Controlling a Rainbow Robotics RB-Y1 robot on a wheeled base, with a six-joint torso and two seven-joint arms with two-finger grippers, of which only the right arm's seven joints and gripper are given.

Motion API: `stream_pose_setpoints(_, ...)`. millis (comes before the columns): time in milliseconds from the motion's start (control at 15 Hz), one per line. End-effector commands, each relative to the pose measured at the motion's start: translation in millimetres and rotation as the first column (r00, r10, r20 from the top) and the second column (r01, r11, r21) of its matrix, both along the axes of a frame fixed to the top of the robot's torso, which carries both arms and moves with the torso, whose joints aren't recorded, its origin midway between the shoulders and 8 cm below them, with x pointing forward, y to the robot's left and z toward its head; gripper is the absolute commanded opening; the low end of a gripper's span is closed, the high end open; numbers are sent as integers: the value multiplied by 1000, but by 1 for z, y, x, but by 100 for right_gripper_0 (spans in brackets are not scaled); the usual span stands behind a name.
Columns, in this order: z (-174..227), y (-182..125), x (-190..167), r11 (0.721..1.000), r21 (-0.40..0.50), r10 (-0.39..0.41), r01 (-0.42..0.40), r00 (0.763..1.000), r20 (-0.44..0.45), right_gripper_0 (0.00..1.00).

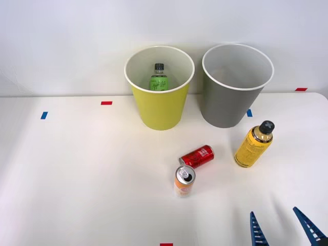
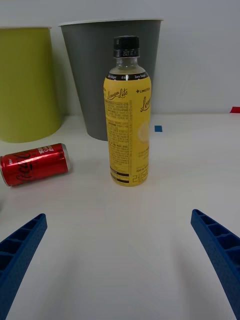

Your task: Put cans in the gray bin, plastic bottles in the light green bin

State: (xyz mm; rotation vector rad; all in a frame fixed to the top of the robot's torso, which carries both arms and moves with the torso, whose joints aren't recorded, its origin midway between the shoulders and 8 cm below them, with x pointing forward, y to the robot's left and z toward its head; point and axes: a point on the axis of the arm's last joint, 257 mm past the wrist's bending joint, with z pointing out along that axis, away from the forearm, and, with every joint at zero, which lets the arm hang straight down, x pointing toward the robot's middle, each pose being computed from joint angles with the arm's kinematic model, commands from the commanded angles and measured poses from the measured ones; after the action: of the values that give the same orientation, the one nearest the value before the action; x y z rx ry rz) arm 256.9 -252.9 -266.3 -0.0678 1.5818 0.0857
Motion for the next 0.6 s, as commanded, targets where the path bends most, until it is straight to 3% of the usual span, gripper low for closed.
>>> stream_pose_setpoints(67, 0, -1, 0, 1000, 4, -7, 7, 1000, 0, 100)
stream_pose_setpoints(600, 0, -1, -1, 1000, 1, -9, 9, 1000, 1, 100)
